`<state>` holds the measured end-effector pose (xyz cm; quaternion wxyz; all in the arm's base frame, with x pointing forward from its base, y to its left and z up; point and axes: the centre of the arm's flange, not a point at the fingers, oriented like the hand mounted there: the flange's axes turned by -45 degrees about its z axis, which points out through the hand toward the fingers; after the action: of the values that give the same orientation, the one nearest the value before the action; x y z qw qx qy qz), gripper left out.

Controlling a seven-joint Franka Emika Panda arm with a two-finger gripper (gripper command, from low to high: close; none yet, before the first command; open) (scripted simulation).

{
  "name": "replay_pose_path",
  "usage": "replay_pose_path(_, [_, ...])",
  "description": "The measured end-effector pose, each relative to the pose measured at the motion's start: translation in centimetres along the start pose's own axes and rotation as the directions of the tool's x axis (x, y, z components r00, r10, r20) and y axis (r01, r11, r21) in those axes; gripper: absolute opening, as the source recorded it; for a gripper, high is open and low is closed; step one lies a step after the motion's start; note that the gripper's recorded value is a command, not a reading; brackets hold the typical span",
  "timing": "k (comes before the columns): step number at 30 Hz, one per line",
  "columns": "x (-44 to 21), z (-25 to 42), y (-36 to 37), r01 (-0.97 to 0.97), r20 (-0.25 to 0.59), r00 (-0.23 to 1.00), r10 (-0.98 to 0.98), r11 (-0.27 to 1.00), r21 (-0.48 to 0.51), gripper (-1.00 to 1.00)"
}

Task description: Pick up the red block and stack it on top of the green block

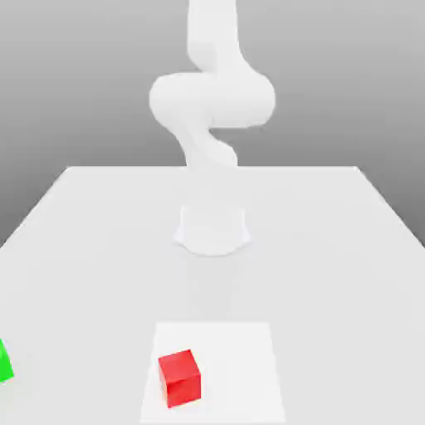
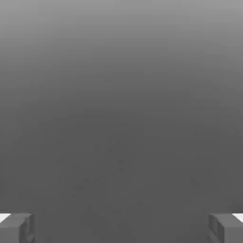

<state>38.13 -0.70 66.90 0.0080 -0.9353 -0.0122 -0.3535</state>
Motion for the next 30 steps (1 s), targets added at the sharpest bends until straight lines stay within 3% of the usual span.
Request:
replay_pose_path(9, [-5.3,18.6,1.9,0.102,0.269,0.955,-0.121,0.991,0.084,0.0])
replay_pose_path(20, [-19.6,35.1,3.7,0.209,0.549,0.791,-0.272,0.962,0.176,0.0])
replay_pose_path(23, [-24.3,38.0,4.4,0.238,0.611,0.728,-0.311,0.951,0.2,0.0])
replay_pose_path(28, [-28.8,42.5,4.6,0.248,0.627,0.709,-0.324,0.946,0.208,0.0])
replay_pose_path(29, [-29.5,43.2,4.6,0.247,0.627,0.709,-0.323,0.946,0.209,-1.0])
replay_pose_path(30, [-29.5,43.2,4.6,0.247,0.627,0.709,-0.323,0.946,0.209,-1.0])
